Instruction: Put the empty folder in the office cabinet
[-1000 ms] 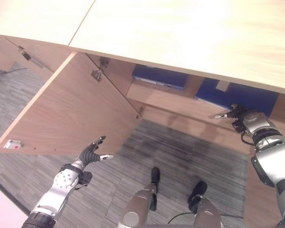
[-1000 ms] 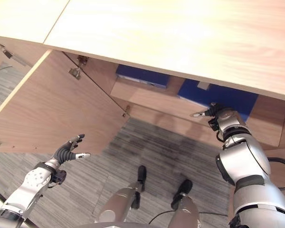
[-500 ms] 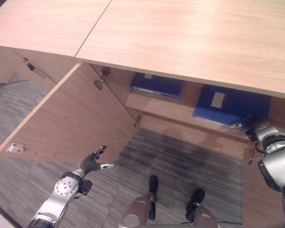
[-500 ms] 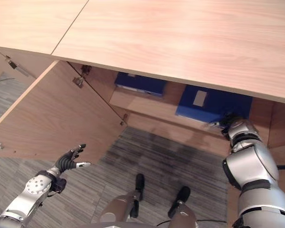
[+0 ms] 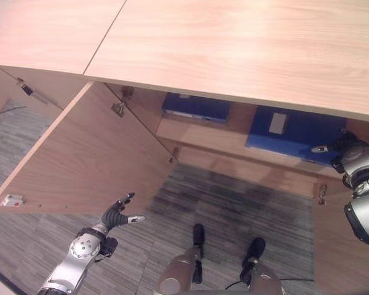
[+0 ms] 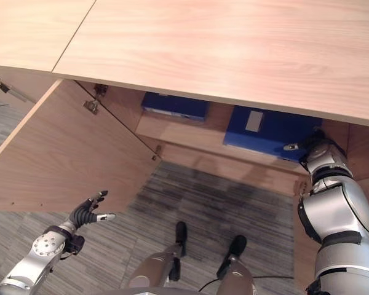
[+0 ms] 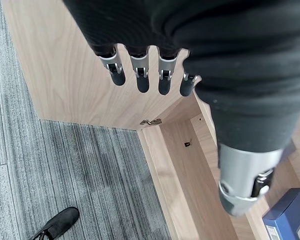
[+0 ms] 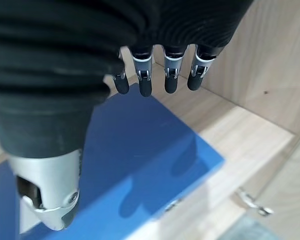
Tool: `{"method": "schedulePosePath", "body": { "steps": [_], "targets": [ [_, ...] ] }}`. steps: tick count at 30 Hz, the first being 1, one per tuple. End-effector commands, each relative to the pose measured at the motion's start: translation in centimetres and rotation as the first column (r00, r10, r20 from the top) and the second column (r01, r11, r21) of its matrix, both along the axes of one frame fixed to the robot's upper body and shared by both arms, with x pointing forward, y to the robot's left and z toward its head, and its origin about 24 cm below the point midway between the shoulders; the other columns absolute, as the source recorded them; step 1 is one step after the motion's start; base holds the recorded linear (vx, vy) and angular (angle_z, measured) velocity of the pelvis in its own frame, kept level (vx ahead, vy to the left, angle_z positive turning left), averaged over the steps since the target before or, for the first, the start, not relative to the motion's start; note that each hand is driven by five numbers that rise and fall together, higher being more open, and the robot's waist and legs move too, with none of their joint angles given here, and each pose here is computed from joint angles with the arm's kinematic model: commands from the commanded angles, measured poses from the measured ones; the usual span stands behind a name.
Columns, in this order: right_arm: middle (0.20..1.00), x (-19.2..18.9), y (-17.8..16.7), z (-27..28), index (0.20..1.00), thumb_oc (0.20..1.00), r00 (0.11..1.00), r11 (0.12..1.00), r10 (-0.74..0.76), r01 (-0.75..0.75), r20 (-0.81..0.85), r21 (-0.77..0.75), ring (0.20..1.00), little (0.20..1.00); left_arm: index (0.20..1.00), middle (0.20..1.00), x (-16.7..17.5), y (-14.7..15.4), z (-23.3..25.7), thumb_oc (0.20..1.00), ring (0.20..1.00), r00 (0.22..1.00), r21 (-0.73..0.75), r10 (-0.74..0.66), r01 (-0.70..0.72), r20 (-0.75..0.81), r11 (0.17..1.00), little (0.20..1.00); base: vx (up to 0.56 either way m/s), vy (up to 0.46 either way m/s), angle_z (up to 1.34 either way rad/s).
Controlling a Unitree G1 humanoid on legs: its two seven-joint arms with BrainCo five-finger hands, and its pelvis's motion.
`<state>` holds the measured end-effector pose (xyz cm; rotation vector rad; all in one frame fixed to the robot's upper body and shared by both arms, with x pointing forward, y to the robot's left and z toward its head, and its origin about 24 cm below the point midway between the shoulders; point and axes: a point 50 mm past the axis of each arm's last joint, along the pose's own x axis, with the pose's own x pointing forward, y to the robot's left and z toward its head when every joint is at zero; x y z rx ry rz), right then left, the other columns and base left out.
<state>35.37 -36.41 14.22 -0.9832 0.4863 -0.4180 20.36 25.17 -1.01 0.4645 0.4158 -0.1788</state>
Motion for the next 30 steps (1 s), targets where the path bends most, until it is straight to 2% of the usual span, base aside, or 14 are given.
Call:
{"method": "schedulePosePath", "body": {
  "steps": [1, 4, 5, 9, 11, 13, 17, 24, 30],
  "targets": [
    [1.0, 2.1, 1.9, 6.0, 1.0, 1.0, 0.972, 0.981, 0.128, -0.096, 0.196, -0.167, 1.0, 1.0, 1.0, 1.0, 0.9, 0.3, 1.6, 1.0, 1.0, 0.994, 0.051, -0.007, 0.001, 0.112, 0.999, 1.0, 0.01, 0.01, -0.03],
    [1.0, 2.3, 3.8, 7.8, 1.0, 1.0, 0.923, 0.914, 0.261, -0.143, 0.281, -0.38, 1.0, 1.0, 1.0, 1.0, 1.1, 0.7, 1.8, 1.0, 1.0, 0.989, 0.08, 0.026, -0.038, 0.147, 0.996, 1.0, 0.0, 0.0, 0.0],
    [1.0, 2.3, 3.8, 7.7, 1.0, 1.0, 0.924, 0.914, 0.259, -0.141, 0.28, -0.381, 1.0, 1.0, 1.0, 1.0, 1.1, 0.7, 1.7, 1.0, 1.0, 0.989, 0.081, 0.025, -0.037, 0.146, 0.996, 1.0, 0.0, 0.0, 0.0],
    [1.0, 0.7, 6.1, 9.6, 1.0, 1.0, 0.82, 0.755, 0.43, -0.096, 0.378, -0.649, 1.0, 1.0, 1.0, 1.0, 1.4, 1.4, 2.4, 1.0, 1.0, 0.979, 0.151, 0.047, -0.078, 0.197, 0.986, 1.0, 0.01, -0.008, 0.03],
    [1.0, 0.4, 6.5, 9.6, 1.0, 1.0, 0.805, 0.738, 0.451, -0.093, 0.386, -0.669, 1.0, 1.0, 1.0, 1.0, 1.4, 1.6, 2.4, 1.0, 1.0, 0.979, 0.166, 0.049, -0.083, 0.199, 0.983, 1.0, 0.01, -0.008, 0.02],
    [1.0, -0.1, 8.0, 8.3, 1.0, 1.0, 0.771, 0.682, 0.519, -0.114, 0.369, -0.722, 1.0, 1.0, 1.0, 1.0, 1.5, 1.6, 2.4, 1.0, 1.0, 0.976, 0.191, 0.058, -0.099, 0.21, 0.977, 1.0, 0.01, -0.015, 0.01],
    [1.0, -0.7, 9.1, 4.8, 1.0, 1.0, 0.776, 0.663, 0.558, -0.204, 0.294, -0.72, 1.0, 1.0, 1.0, 1.0, 1.4, 1.7, 2.4, 1.0, 1.0, 0.974, 0.227, 0.059, -0.109, 0.217, 0.968, 1.0, 0.06, -0.055, -0.03],
    [1.0, -2.6, 10.2, -2.9, 1.0, 1.0, 0.816, 0.766, 0.538, -0.367, 0.213, -0.529, 1.0, 1.0, 1.0, 1.0, 0.0, 2.2, 1.4, 1.0, 1.0, 0.973, 0.229, 0.129, -0.173, 0.193, 0.958, 1.0, 0.1, -0.111, -0.09],
    [1.0, -3.1, 11.4, -3.3, 1.0, 1.0, 0.785, 0.773, 0.569, -0.41, 0.243, -0.485, 1.0, 1.0, 1.0, 1.0, -1.3, 2.5, 0.3, 1.0, 1.0, 0.959, 0.172, 0.23, -0.258, 0.166, 0.951, 1.0, 0.02, -0.08, -0.27]
  ]
}}
